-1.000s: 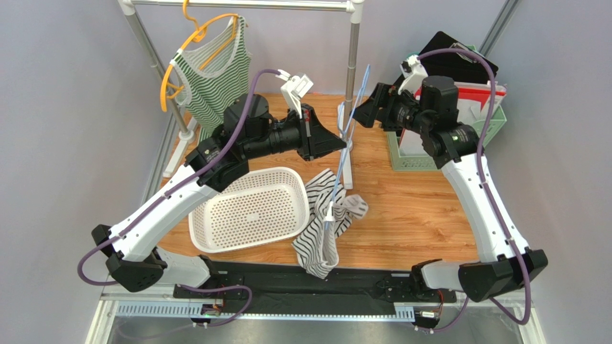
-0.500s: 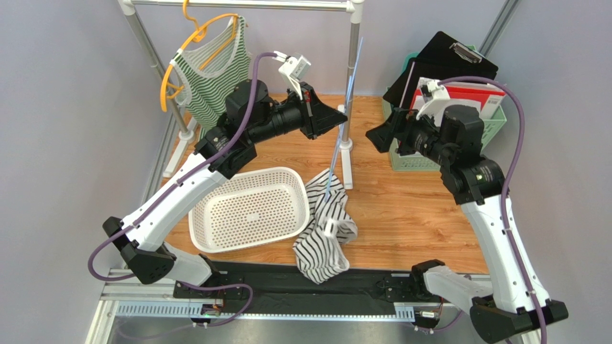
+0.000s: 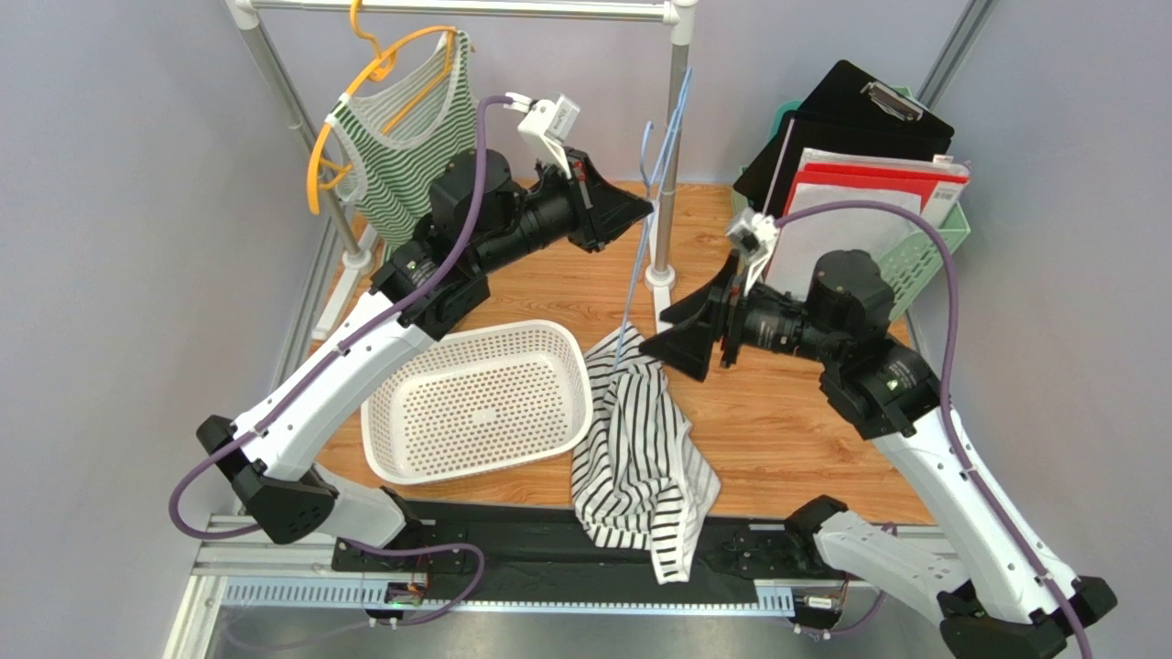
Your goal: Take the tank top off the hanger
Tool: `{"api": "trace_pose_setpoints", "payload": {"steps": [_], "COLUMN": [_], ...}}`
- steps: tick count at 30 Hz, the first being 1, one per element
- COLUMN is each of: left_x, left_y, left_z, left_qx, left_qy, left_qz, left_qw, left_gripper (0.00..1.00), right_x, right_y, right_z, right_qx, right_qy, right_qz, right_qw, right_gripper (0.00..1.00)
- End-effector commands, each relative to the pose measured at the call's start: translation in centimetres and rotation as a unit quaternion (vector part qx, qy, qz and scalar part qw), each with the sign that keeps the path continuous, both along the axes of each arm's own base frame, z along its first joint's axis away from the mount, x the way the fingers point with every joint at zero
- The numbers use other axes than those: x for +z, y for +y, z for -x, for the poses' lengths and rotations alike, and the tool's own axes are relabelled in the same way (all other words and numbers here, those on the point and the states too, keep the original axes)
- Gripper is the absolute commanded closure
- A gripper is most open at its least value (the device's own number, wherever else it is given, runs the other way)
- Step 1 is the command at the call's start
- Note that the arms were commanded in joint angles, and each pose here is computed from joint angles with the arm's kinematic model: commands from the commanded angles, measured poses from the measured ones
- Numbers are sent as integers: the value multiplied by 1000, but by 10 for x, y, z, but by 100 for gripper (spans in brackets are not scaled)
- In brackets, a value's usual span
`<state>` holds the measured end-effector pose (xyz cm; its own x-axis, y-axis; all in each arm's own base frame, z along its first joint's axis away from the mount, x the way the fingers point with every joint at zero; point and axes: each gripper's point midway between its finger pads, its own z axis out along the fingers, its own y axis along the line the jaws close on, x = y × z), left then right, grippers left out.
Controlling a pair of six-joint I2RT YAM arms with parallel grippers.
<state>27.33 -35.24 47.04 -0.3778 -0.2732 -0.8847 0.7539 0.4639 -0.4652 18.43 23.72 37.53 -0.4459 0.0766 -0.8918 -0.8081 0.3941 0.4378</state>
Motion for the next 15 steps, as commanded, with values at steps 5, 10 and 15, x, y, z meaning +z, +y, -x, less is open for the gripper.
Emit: {"api": "trace_pose_setpoints", "payload": {"steps": [5, 10, 15], "left_x": [-26, -28, -32], "left_y": [43, 75, 102], "left_z": [24, 43, 52], "left_qx": [58, 90, 127], "left_qy": [115, 132, 143], "left_qz": [47, 79, 103], "left_qw": [991, 984, 976], "left_gripper": [100, 100, 100], "right_x": [-2, 3, 10], "right_y": [42, 57, 79], "right_z": [35, 34, 35], "right_qx": [65, 60, 78], "right_qy": [-19, -6, 23], "right_qz": [6, -8, -39], "right_qw": [998, 998, 996], "right_gripper": [30, 42, 45]}}
